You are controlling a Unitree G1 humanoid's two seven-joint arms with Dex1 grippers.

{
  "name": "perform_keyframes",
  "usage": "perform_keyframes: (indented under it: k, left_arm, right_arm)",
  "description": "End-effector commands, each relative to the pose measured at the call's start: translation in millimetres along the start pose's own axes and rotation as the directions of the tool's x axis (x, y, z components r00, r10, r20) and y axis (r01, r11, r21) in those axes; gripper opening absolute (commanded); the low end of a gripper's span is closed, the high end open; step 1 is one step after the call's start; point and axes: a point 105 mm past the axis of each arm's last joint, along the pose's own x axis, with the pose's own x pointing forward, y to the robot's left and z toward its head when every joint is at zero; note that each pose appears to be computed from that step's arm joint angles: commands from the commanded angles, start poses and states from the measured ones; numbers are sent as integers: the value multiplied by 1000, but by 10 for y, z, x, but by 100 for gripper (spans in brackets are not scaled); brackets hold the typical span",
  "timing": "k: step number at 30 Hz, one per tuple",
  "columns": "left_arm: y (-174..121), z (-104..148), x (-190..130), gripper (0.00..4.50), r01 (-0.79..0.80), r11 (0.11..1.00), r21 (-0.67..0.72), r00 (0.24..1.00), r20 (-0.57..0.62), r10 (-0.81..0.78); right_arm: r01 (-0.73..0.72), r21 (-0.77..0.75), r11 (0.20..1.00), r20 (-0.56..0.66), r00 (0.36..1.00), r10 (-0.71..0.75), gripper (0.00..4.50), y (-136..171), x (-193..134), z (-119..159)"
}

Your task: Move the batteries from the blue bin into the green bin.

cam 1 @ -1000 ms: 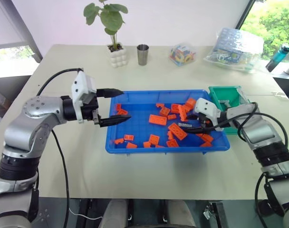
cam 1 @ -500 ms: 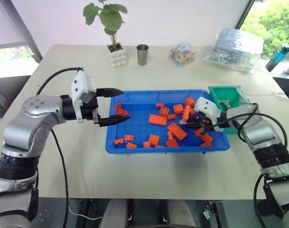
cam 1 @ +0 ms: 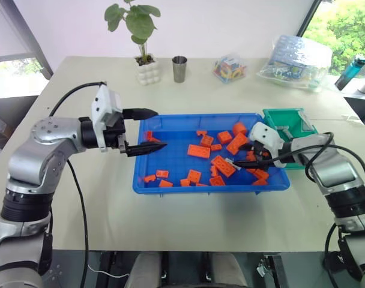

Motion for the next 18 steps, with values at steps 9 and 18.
perform_keyframes:
  k: [9,18]
  left_arm:
    - [-14,75,-18,450,-1,999,49,1000,5,1]
    - [-18,85,3,450,6,999,54,1000,8,-6]
  right_arm:
    - [50,-57,997,11,999,-50,300,43,-308,164]
    - [36,-56,998,-21,999,-37,300,93,-136,34]
